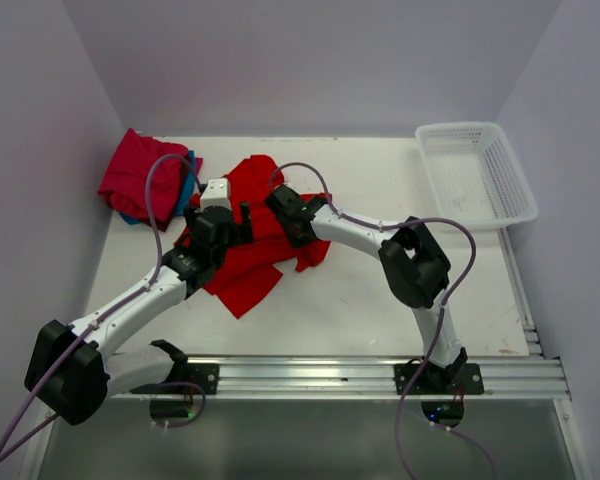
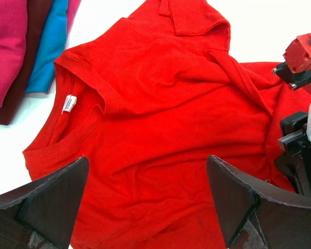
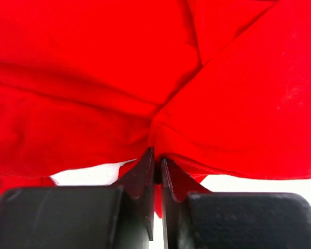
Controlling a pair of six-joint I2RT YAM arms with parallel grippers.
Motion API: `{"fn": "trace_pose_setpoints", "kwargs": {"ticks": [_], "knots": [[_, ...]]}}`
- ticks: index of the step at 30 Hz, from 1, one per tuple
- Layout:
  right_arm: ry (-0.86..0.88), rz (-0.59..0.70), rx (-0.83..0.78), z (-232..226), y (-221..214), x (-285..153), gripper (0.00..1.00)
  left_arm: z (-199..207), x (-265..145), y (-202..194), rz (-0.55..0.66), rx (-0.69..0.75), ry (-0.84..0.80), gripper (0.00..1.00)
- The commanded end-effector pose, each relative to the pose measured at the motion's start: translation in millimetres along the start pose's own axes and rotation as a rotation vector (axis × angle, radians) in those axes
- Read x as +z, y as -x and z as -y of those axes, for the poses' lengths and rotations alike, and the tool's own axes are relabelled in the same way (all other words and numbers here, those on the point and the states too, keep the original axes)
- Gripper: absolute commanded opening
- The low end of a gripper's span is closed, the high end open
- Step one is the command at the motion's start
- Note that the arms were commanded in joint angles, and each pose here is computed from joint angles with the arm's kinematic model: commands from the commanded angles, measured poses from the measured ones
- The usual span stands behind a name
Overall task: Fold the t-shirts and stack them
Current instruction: Flatten out the tshirt
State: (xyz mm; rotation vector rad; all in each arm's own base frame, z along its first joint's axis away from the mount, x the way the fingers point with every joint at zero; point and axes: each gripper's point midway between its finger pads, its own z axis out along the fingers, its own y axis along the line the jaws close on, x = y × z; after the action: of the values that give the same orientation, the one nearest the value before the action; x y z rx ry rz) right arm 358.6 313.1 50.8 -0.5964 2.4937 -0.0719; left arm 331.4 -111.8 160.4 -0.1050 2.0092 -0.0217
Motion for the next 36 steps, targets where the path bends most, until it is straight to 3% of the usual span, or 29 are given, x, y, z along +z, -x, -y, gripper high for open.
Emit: {"fn": "trace_pose_setpoints", "kwargs": {"ticks": [1,11,13,16,21,26,29,30,32,36], "knots": [[-0.023,0.057,0.034,4.7,20.3,-6.6,0.0,-3.2,-2.7,8.6,0.029,-0.027,0.013,0.99],[-0.051,0.137,0.056,24.9,31.9,-44.4,0.0,0.1,-1.5,7.4,0.025,-0.028,-0.002,0.99],[-0.055,0.136,0.051,25.5,32.5,-44.5,0.19,1.2,-1.0,7.3,0.024,-0.028,-0.006,0.99],[-0.046,0.126,0.049,22.6,31.2,-41.0,0.28,0.8,-1.1,6.3,0.02,-0.027,-0.005,0.99],[-0.044,0.123,0.054,19.9,31.9,-36.6,0.3,0.3,-1.7,6.9,0.022,-0.026,-0.004,0.99],[-0.044,0.125,0.055,17.8,36.3,-31.8,0.28,1.2,-1.0,6.5,0.019,-0.026,-0.006,0.99],[-0.043,0.12,0.058,14.9,35.6,-25.0,0.18,0.5,-1.8,6.5,0.02,-0.026,-0.005,0.98],[-0.044,0.113,0.057,13.7,33.5,-21.4,0.08,-0.4,-1.7,5.6,0.018,-0.024,-0.001,0.99],[-0.037,0.105,0.063,11.7,31.5,-17.7,0.0,-0.6,-2.3,6.1,0.02,-0.023,-0.002,0.98],[-0.034,0.103,0.072,12.0,29.2,-19.2,0.0,-0.9,-3.0,6.7,0.022,-0.025,-0.002,0.98]]}}
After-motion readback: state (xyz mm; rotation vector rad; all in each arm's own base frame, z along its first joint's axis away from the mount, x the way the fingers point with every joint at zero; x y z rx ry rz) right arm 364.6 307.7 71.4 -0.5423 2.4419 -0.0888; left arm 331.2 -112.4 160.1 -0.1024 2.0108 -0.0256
